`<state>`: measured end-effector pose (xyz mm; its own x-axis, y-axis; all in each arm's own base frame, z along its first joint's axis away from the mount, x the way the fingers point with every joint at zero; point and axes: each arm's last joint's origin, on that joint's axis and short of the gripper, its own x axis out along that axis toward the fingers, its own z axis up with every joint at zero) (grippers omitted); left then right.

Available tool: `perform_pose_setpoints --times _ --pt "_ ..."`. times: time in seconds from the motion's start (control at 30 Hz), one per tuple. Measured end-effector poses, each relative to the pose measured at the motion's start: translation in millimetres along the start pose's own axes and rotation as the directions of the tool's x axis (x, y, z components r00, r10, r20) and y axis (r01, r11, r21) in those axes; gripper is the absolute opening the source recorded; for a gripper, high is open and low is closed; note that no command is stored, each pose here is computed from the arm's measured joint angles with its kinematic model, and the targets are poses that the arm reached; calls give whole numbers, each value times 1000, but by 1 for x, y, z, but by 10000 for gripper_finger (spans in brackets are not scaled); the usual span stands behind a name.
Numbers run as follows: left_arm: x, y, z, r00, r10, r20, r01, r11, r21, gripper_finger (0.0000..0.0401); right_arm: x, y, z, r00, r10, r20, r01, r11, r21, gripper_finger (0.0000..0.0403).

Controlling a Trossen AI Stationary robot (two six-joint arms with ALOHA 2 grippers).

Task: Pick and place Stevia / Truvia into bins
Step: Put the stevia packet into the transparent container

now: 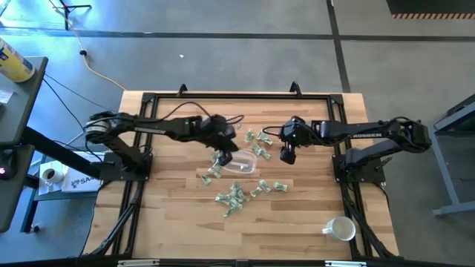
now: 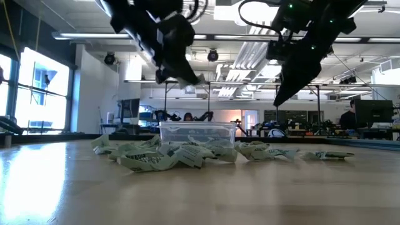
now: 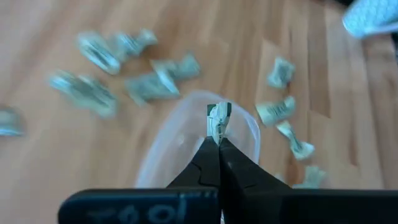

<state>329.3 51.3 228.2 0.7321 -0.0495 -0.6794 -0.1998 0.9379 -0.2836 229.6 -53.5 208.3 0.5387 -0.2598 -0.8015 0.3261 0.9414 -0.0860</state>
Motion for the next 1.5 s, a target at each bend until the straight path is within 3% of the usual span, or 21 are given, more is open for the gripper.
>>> perform_pose_setpoints --times 0.1,0.2,0.27,0.4,0.6,0.73,0.93,1.13,1.3,1.4,1.5 --pt "29 4 -7 990 -97 -101 91 994 -62 39 1 -6 3 1000 -2 23 2 1000 -2 291" --pt "53 4 -19 978 -86 -189 56 986 -159 81 2 -13 6 998 -22 53 21 1000 12 291" --pt "59 3 -17 983 -39 -181 3 981 -195 116 2 -17 8 997 -26 70 25 1000 15 291" --pt "50 -3 -5 982 28 -189 -71 972 -222 187 2 -22 14 990 -42 132 38 999 34 291" --pt "0 -11 14 949 192 -249 -247 945 -213 254 12 -30 26 973 -22 232 10 999 53 291" --pt "-36 -14 12 944 238 -228 -293 924 -247 250 36 -37 24 982 17 189 -30 997 66 291" --pt "-69 -15 -7 964 212 -162 -255 909 -329 218 66 -48 33 998 4 57 -10 994 112 291" --pt "-70 -5 -42 963 213 -165 -261 888 -377 200 98 -54 50 999 24 -21 -25 999 -30 291" --pt "-63 3 -74 981 160 -107 -192 857 -478 198 116 -57 64 990 53 -128 -77 979 -187 291" --pt "-64 6 -88 990 135 -27 -128 835 -535 199 113 -61 94 998 47 -51 -54 988 -146 291" --pt "-70 9 -99 988 150 40 -102 823 -558 199 117 -69 124 1000 24 7 -24 1000 -13 291"
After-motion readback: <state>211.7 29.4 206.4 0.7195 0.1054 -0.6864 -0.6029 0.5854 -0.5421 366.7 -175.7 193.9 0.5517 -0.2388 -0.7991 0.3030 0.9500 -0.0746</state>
